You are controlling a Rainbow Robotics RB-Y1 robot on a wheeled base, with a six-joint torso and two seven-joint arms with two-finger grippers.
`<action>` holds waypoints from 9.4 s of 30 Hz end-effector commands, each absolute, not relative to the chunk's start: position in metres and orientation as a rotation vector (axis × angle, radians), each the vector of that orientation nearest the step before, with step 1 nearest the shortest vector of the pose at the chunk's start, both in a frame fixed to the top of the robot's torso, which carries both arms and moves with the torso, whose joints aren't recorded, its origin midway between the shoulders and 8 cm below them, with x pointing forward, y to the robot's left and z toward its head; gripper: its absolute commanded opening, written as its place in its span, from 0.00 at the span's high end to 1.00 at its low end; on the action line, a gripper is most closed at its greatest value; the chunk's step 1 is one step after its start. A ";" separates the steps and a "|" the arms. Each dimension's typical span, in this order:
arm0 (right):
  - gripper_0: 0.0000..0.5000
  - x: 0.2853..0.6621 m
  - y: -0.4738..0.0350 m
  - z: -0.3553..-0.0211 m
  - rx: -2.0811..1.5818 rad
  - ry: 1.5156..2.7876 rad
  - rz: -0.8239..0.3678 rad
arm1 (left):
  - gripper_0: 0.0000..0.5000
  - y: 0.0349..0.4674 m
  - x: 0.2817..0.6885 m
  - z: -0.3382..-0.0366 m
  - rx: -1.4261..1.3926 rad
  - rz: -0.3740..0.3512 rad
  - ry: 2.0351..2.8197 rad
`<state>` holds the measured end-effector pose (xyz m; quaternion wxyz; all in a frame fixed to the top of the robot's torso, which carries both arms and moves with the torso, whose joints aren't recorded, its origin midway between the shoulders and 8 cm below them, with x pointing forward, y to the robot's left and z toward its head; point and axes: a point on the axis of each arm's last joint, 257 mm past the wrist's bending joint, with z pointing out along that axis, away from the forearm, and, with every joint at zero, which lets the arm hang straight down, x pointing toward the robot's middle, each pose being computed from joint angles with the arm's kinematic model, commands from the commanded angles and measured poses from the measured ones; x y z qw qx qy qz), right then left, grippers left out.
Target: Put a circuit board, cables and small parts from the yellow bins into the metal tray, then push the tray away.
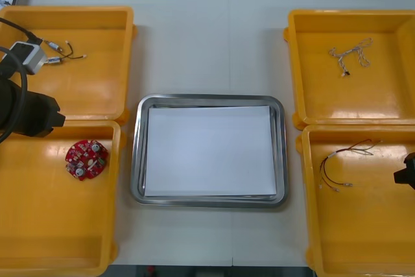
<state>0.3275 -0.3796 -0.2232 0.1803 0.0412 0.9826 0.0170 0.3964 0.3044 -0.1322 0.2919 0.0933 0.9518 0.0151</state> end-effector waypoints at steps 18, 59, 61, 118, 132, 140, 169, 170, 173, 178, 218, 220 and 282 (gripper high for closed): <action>0.00 0.321 -0.387 -0.223 0.105 2.794 -0.003 | 0.00 0.309 0.383 -0.149 0.389 0.078 2.582; 0.00 0.346 -0.317 -0.247 -1.005 2.576 -0.099 | 0.00 0.317 0.359 -0.224 0.158 0.094 2.592; 0.00 0.350 -0.317 -0.250 -1.032 2.551 -0.128 | 0.00 0.313 0.361 -0.230 0.160 0.108 2.579; 0.00 0.348 -0.298 -0.325 -1.024 2.518 -0.066 | 0.00 0.294 0.366 -0.302 0.236 0.123 2.600; 0.00 0.346 -0.296 -0.331 -1.034 2.514 -0.074 | 0.00 0.290 0.364 -0.310 0.232 0.107 2.615; 0.00 0.346 -0.297 -0.332 -1.031 2.513 -0.085 | 0.00 0.288 0.366 -0.313 0.227 0.101 2.613; 0.00 0.353 -0.300 -0.339 -0.999 2.515 -0.101 | 0.08 0.284 0.369 -0.317 0.228 0.107 2.607; 0.00 0.354 -0.299 -0.339 -1.000 2.513 -0.096 | 0.09 0.284 0.368 -0.318 0.230 0.104 2.609; 0.00 0.354 -0.299 -0.339 -0.996 2.517 -0.094 | 0.10 0.284 0.368 -0.318 0.230 0.106 2.609; 0.43 0.354 -0.299 -0.339 -0.994 2.518 -0.094 | 0.10 0.285 0.369 -0.319 0.227 0.105 2.607; 1.00 0.348 -0.330 -0.266 -0.967 2.513 -0.137 | 0.93 0.286 0.375 -0.307 0.226 0.090 2.561; 1.00 0.344 -0.335 -0.264 -0.967 2.529 -0.134 | 0.93 0.288 0.372 -0.308 0.242 0.098 2.563; 0.00 0.250 -0.360 -0.293 -0.867 2.747 0.111 | 0.87 0.411 0.295 -0.335 0.361 0.277 2.582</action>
